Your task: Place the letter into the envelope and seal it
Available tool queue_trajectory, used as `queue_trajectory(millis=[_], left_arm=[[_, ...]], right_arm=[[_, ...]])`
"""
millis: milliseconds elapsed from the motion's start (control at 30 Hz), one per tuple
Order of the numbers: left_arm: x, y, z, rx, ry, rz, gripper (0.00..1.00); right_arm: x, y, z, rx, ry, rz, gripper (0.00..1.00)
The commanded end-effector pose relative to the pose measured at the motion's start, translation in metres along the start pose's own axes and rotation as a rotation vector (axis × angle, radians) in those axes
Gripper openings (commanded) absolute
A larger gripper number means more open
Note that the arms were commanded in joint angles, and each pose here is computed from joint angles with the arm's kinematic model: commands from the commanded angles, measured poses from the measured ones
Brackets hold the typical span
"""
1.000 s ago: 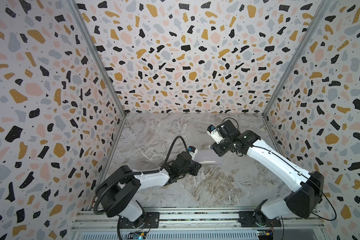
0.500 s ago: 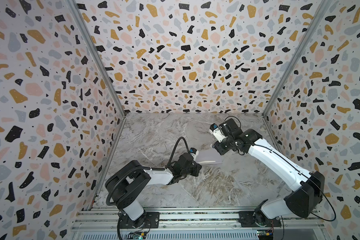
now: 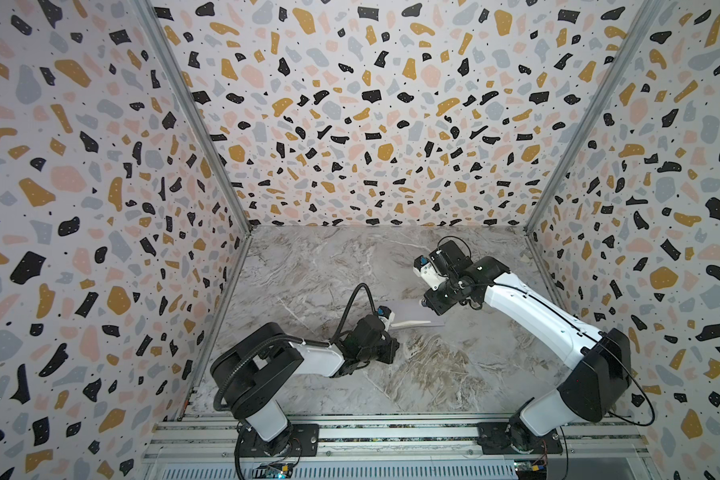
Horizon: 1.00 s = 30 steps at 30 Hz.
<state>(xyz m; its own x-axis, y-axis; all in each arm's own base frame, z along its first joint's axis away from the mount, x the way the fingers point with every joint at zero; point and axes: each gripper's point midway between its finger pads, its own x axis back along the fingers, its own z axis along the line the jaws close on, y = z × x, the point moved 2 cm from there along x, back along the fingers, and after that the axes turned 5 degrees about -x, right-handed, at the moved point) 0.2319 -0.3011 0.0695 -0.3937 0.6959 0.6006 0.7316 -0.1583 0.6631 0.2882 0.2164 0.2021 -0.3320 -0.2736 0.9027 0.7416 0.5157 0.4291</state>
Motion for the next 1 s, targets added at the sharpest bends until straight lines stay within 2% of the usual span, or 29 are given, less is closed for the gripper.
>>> queue_trajectory(millis=[0, 100, 200, 367, 633, 967], left_arm=[[0.033, 0.061, -0.028, -0.06, -0.023, -0.184, 0.14], [0.06, 0.089, -0.034, -0.082, 0.009, -0.291, 0.21], [0.068, 0.104, -0.033, -0.097, 0.034, -0.328, 0.24], [0.04, 0.103, -0.022, -0.104, 0.04, -0.228, 0.21], [-0.01, 0.078, -0.008, -0.103, 0.03, -0.09, 0.12], [-0.029, 0.045, 0.007, -0.077, 0.03, -0.023, 0.1]], right_arm=[[0.022, 0.011, -0.007, -0.016, -0.045, -0.057, 0.0], [0.026, 0.011, -0.008, -0.015, -0.045, -0.072, 0.0], [0.028, 0.012, -0.006, -0.011, -0.034, -0.078, 0.0], [0.028, 0.011, -0.003, -0.009, -0.016, -0.061, 0.0], [0.03, 0.01, -0.004, -0.008, -0.017, -0.058, 0.0], [0.025, 0.009, -0.001, -0.01, 0.003, -0.052, 0.0]])
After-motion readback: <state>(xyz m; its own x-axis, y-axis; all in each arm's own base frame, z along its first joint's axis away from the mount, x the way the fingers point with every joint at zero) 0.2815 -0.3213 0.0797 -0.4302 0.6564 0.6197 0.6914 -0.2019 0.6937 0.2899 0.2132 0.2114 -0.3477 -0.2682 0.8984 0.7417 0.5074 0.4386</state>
